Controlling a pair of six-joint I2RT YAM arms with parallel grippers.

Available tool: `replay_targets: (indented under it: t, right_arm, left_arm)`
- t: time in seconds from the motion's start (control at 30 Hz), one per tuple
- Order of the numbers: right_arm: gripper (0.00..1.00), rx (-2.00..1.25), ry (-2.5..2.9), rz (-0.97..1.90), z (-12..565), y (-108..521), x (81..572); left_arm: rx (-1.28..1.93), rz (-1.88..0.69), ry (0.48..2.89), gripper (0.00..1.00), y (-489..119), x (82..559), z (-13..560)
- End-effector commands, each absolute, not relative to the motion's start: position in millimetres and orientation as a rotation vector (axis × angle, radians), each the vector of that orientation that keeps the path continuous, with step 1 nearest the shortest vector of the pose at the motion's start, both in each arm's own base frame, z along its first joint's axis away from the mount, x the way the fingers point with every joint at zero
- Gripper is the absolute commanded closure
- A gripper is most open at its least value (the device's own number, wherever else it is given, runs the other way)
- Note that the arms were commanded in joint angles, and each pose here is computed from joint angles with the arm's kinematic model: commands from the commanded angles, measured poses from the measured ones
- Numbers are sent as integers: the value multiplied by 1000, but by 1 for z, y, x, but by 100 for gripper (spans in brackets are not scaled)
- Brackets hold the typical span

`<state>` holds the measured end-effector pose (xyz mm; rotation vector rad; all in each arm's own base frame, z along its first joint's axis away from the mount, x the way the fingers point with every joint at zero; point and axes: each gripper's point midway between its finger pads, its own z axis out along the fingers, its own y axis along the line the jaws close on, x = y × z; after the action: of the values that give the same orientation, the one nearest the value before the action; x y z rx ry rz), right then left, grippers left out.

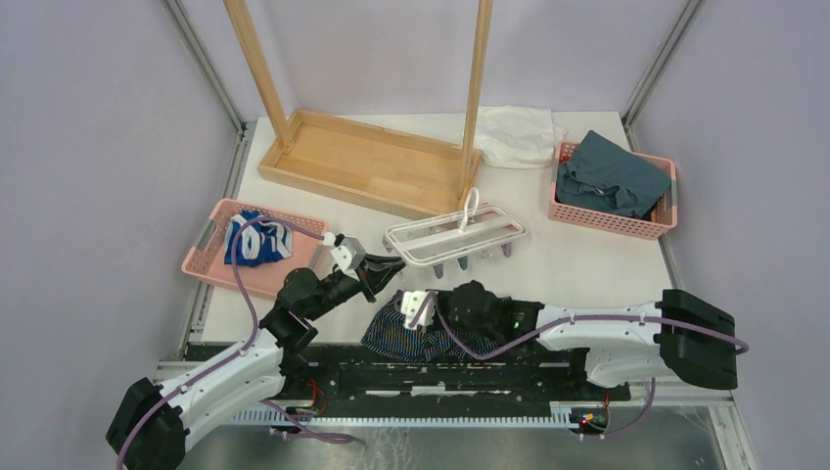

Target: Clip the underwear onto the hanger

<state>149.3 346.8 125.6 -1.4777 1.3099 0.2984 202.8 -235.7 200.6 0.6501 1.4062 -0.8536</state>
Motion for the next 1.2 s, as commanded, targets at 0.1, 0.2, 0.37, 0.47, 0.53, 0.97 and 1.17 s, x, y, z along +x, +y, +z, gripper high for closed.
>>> replay_targets:
  t: [0.1,0.2,0.37,0.47,0.53,0.97,1.17]
  right_arm:
    - [100,-1457,1599,763,111,343,132]
    - [100,-1454,1641,871,110,345,135]
    - [100,-1394,1641,1021,117,351,139]
    - [99,-1396,1664,995,111,352,144]
    - [100,-1407,1673,909,105,349,148]
    - [53,-1683,1320,272,95,351,138]
    - [39,-1672,1028,223,111,360,109]
  left_arm:
    - [673,-936,1309,97,-248,196,231]
    - [688,-964,1305,97,-252,193,232]
    - [704,-994,1311,97,-256,190,230]
    - [702,-995,1311,97,-256,190,230]
    - [700,-991,1310,97,-255,190,230]
    - [652,-925,1318,97,-244,196,227]
    - [633,-911,1320,97,-239,196,224]
